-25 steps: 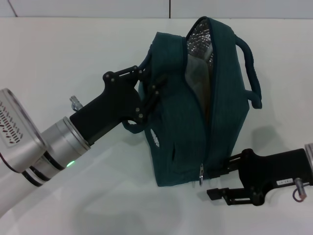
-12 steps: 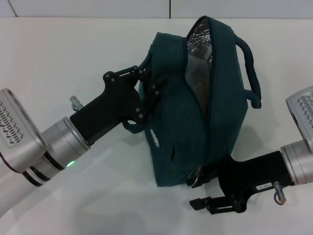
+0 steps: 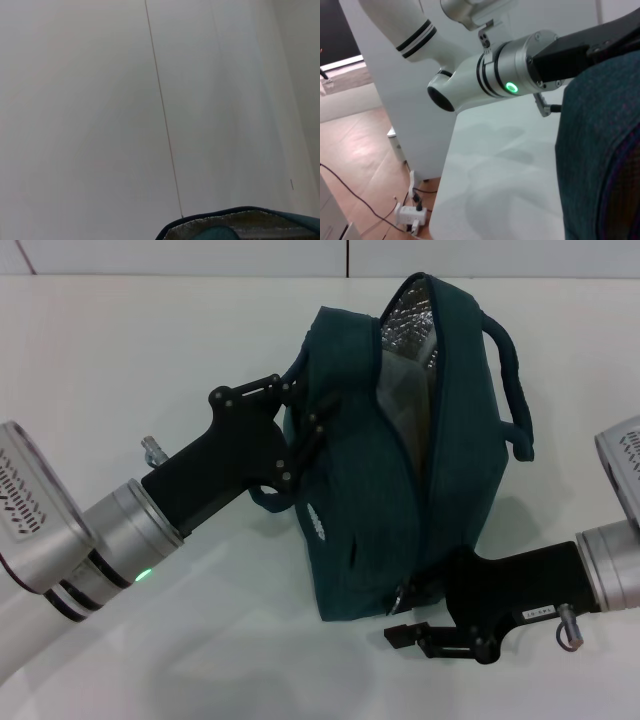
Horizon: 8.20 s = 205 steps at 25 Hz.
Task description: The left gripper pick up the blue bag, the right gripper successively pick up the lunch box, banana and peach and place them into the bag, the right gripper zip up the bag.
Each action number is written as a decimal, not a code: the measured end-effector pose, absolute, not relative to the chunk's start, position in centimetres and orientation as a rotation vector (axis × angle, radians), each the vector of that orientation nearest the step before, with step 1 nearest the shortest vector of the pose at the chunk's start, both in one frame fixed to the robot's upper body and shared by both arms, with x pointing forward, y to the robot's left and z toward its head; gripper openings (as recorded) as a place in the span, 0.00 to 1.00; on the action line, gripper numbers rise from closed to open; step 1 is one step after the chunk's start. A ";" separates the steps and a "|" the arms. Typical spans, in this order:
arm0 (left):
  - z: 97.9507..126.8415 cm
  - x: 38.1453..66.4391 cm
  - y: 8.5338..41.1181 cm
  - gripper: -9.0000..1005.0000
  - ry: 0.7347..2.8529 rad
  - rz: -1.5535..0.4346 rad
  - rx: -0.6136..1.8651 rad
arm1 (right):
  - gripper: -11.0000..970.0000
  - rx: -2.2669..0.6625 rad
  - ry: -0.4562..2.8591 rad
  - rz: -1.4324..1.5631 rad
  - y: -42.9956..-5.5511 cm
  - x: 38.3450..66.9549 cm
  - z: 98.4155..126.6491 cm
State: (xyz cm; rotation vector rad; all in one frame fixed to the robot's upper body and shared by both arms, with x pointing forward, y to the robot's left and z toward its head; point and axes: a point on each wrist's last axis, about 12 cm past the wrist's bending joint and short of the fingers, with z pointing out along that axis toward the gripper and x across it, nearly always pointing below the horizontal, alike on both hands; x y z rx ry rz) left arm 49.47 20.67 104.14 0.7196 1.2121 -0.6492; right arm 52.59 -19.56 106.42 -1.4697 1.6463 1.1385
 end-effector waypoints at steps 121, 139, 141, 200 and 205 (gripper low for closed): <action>100.8 41.9 25.6 0.77 1.402 -0.733 0.574 | 0.04 -1.439 1.066 0.866 -14.7 56.6 112.0; 101.3 43.5 25.3 0.59 1.384 -0.711 0.603 | 0.04 -1.392 1.094 0.871 -15.1 56.4 111.4; 101.3 43.5 25.3 0.51 1.383 -0.709 0.603 | 0.04 -1.391 1.095 0.870 -15.1 56.4 111.4; 104.1 48.1 21.5 0.49 1.302 -0.925 0.518 | 0.04 -1.025 0.966 0.735 -18.1 55.4 111.4; 103.9 48.0 21.7 0.48 1.312 -0.905 0.494 | 0.04 -1.023 0.962 0.733 -18.2 55.2 111.3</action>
